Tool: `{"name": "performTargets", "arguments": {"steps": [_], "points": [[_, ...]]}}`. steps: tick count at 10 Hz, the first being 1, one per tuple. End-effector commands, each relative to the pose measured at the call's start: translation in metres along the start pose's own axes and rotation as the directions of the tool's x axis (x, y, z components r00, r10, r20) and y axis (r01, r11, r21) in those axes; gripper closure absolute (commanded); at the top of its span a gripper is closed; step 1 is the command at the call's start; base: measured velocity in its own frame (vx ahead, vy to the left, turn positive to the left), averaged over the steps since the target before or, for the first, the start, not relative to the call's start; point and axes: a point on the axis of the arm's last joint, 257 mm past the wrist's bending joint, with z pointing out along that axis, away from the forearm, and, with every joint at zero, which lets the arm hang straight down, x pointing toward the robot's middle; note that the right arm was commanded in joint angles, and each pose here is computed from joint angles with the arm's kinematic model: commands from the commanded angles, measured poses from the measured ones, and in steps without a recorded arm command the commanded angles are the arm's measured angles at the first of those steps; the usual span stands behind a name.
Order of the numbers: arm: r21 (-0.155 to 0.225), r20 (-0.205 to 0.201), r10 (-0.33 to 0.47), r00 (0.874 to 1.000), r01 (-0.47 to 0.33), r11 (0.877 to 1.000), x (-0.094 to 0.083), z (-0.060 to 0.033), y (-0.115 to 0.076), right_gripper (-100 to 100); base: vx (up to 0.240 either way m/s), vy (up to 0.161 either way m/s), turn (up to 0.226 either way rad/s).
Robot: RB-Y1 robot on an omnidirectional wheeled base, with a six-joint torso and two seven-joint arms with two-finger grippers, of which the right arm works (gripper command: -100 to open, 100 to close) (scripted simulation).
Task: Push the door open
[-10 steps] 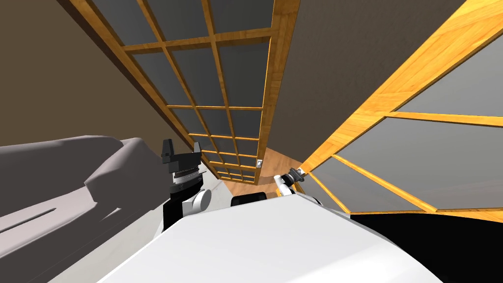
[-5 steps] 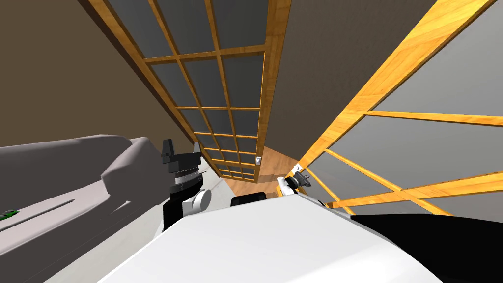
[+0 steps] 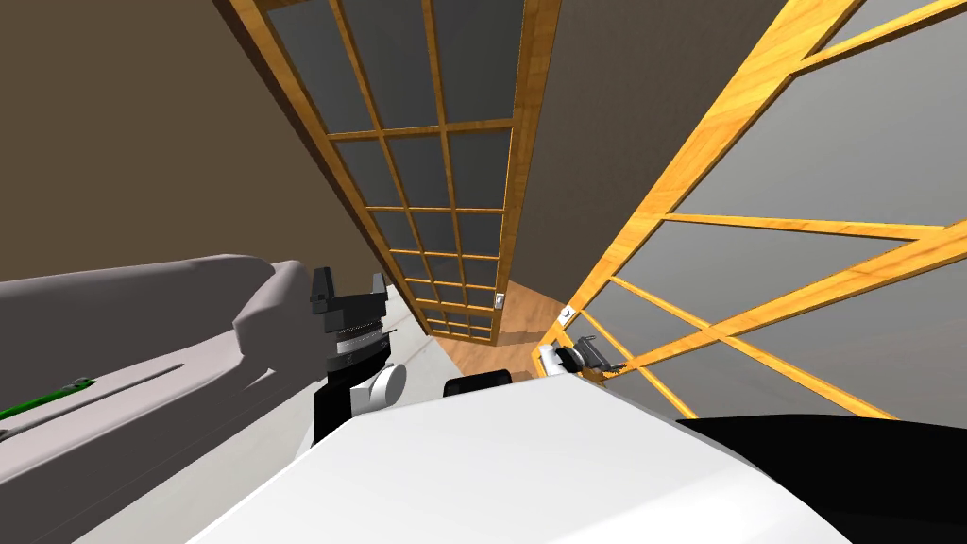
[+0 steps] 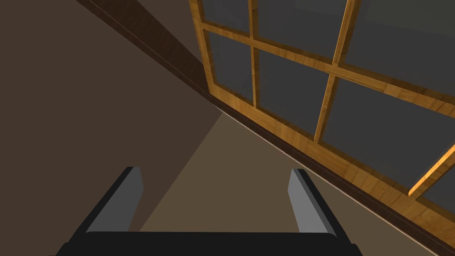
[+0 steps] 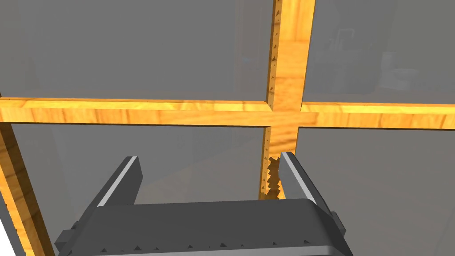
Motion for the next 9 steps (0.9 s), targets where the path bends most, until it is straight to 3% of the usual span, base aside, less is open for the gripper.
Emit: {"name": "performTargets", "arguments": {"steps": [1,2,4,5,6,7,9], "points": [[-0.005,0.001,-0.003,1.000,0.003,1.000,-0.002,-0.0007,0.001,-100,-0.025,0.026,0.003],[-0.004,0.003,-0.006,1.000,0.006,1.000,-0.003,-0.0012,0.002,-100,0.012,0.001,0.003],[-0.067,0.019,-0.042,0.999,0.043,0.997,-0.012,-0.0005,0.031,-100,-0.071,0.062,0.062],[-0.067,0.019,-0.042,0.999,0.043,0.997,-0.012,-0.0005,0.031,-100,-0.096,0.073,0.012],[-0.097,0.034,-0.056,0.998,0.059,0.994,-0.017,-0.0044,0.044,-100,-0.067,0.065,0.052],[-0.104,0.013,-0.030,0.999,0.031,0.994,-0.009,0.0011,0.040,-100,-0.045,0.057,0.029],[-0.097,0.034,-0.056,0.998,0.059,0.994,-0.017,-0.0044,0.044,-100,-0.010,0.014,0.000]]}}
